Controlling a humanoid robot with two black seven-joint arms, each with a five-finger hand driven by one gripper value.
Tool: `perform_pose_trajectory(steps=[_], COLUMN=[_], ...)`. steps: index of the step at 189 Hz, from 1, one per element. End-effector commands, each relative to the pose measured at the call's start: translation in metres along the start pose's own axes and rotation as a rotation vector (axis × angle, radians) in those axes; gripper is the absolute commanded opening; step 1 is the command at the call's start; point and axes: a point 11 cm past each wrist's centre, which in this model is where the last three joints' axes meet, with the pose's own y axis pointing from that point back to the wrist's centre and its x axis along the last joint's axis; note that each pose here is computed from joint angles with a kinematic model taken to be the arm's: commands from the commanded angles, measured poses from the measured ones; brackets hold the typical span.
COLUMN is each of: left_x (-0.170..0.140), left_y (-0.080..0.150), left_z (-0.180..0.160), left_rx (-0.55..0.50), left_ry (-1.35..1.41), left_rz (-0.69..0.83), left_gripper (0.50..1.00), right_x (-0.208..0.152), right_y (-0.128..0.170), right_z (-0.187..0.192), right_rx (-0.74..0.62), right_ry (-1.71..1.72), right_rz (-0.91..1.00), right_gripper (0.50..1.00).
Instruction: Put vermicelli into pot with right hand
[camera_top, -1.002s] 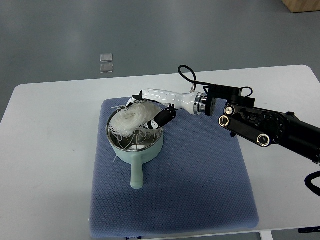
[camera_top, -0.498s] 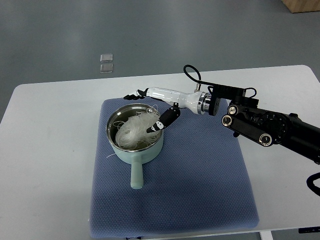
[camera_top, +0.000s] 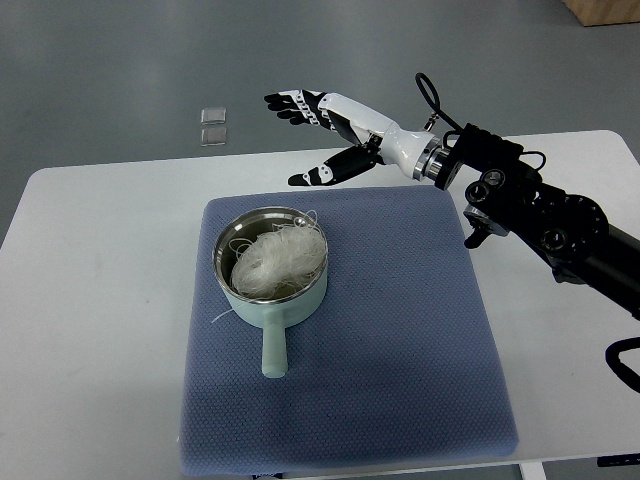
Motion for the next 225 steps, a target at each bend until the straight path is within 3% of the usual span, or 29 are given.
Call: perform_pose_trajectory(steps=[1,86,134,190,225], left_x=[0.0,0.0,0.0,0.0,0.0], left_y=[0.0,0.0,0.0,0.0,0.0], left_z=[-0.001,0.0,0.0,0.0,0.0], left_rx=[0.001,0.0,0.0,0.0,0.0], left_ry=[0.001,0.0,0.0,0.0,0.0], left_rz=[0.0,0.0,0.0,0.0,0.0], left_gripper=[1.0,1.0,1.0,1.0,1.0], right_x=[0.018,0.044,0.05,0.051,0.053], right_y=[0.014,0.064,0.084,0.097,0.099], right_z=[0.02,0.094,0.108,0.124,0.121], right_rx=[-0.025,-0.068,-0.022,-0.069,-0.023], right_ry=[-0.112,-0.66,-0.867,-0.848,-0.822], right_rz=[0.149,0.639,0.761,0.807,0.827], right_gripper=[0.926,0.928,0.928,0.928,0.928])
